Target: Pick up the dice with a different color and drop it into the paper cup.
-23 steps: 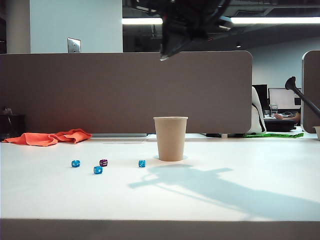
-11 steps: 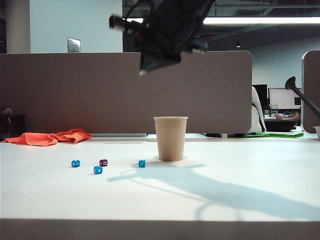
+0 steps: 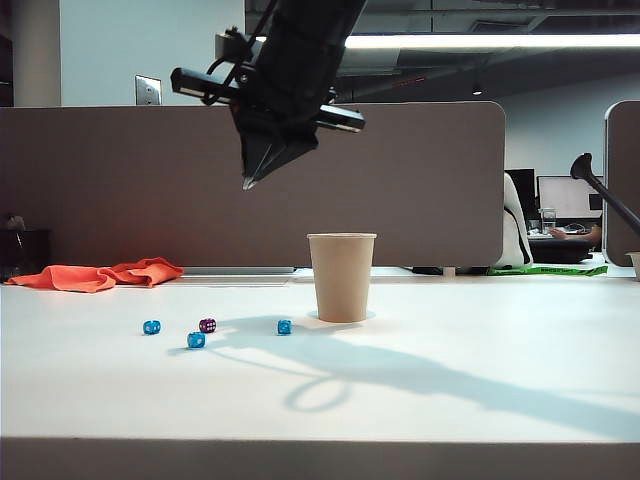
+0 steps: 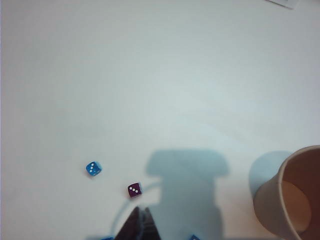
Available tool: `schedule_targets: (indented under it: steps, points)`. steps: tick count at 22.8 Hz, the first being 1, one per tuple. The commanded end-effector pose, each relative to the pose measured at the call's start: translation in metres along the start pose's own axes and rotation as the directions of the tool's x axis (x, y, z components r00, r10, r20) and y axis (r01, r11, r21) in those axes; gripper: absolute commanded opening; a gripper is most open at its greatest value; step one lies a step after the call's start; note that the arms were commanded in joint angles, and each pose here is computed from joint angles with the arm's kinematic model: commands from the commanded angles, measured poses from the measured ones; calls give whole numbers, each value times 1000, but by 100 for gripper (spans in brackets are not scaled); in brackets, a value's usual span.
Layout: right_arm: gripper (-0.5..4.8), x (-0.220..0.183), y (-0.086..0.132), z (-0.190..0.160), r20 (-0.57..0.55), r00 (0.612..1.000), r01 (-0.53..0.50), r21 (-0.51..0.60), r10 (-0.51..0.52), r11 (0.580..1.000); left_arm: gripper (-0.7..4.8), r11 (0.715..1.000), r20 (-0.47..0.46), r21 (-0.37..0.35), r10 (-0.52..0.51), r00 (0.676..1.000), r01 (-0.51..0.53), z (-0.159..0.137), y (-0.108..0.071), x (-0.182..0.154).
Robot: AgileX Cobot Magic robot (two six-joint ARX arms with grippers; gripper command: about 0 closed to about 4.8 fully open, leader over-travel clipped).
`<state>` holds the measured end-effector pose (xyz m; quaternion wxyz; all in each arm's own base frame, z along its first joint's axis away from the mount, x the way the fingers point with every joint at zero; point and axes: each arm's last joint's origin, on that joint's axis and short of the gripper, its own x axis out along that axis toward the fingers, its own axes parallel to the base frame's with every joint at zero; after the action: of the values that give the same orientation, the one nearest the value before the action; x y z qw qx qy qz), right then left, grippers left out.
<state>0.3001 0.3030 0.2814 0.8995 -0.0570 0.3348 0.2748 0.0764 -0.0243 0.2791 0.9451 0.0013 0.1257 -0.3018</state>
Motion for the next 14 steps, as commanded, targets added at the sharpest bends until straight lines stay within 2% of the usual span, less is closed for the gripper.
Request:
schedule_targets:
  steps: [1,4,11,14]
  points:
    - [-2,6,5,0,-42,999,-4,-6,4,1000,-6,1000,23,19,-7,1000,7,3,-1,-1]
    - [-1,17,8,-5,-83,996,-38,-9,38,999,-6,1000,25,20,-7,1000,6,4,0,-1]
    - [5,43,8,-20,-147,989,-24,6,25,1000,-6,1000,29,22,-7,1000,7,4,0,-1]
    - [70,48,9,-24,-172,984,-43,8,43,999,-6,1000,29,22,-7,1000,7,4,0,-1]
